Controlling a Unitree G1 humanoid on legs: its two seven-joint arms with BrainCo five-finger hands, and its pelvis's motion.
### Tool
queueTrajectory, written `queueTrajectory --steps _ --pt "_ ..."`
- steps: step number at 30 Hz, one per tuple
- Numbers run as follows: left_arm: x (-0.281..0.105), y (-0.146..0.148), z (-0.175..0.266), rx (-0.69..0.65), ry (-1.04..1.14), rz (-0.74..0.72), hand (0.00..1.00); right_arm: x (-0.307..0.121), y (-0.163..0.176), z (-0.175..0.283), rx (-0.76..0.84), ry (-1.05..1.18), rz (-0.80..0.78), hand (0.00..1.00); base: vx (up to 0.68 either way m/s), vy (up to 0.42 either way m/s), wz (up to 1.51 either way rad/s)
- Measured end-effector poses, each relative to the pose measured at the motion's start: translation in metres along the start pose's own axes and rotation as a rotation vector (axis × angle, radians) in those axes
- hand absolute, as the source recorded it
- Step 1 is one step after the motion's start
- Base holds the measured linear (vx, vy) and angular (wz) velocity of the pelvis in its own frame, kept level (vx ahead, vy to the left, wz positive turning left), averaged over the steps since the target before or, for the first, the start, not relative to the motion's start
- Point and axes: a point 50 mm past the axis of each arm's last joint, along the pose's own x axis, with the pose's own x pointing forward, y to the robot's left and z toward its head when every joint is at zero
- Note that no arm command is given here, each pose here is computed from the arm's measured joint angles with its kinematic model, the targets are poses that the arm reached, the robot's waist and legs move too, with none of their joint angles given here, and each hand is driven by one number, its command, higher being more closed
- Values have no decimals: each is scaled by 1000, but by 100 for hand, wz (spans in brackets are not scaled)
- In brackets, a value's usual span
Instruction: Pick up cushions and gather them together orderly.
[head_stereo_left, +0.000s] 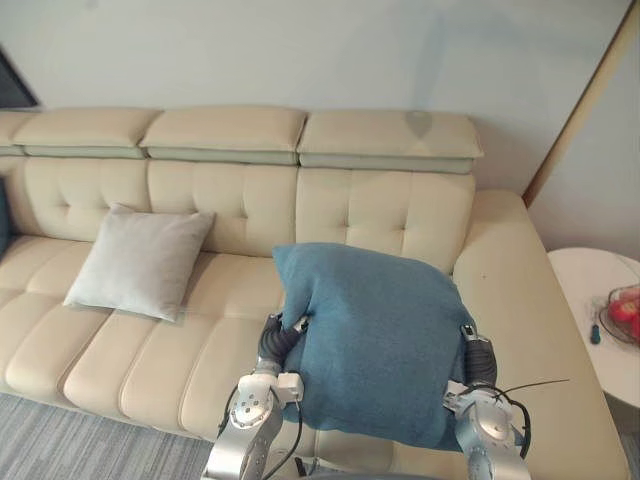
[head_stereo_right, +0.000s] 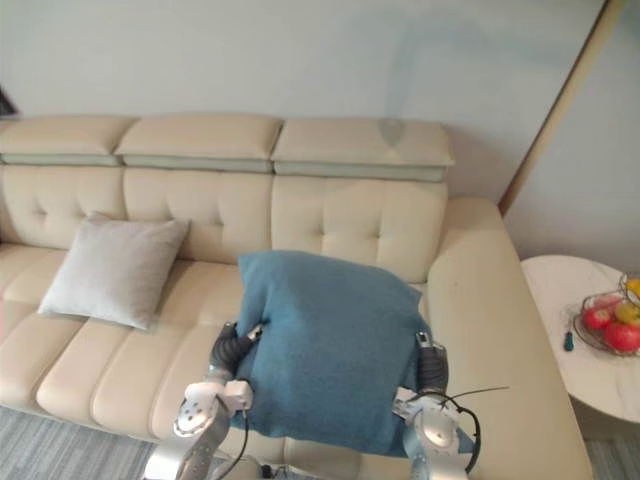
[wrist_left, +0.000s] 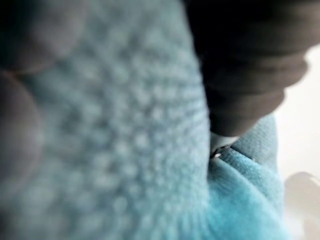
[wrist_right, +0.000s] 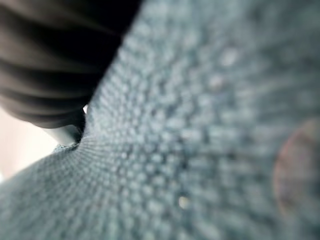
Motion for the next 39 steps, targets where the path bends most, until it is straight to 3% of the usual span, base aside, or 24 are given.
queueTrajectory --steps 7,13,21,27,28,34,39 --pt "-3 9 -5 38 26 10 100 -5 5 -6 -16 18 -4 100 121 109 -22" --pt "15 5 17 114 -68 14 100 12 26 21 -164 -120 21 100 -47 -23 -24" --pt "87 -20 120 246 -401 82 100 58 86 146 -224 -596 -30 100 -171 -42 -4" --pt "105 -47 227 241 -698 166 100 65 123 252 -139 -867 -114 100 -98 -7 9" --pt "106 -50 238 238 -725 172 0 64 126 264 -133 -897 -123 0 -57 0 11" --pt "107 -66 319 169 -858 299 0 53 146 347 3 -996 -221 0 -20 -13 13" --pt "121 -69 339 112 -736 309 0 71 158 363 99 -800 -99 0 21 -28 15"
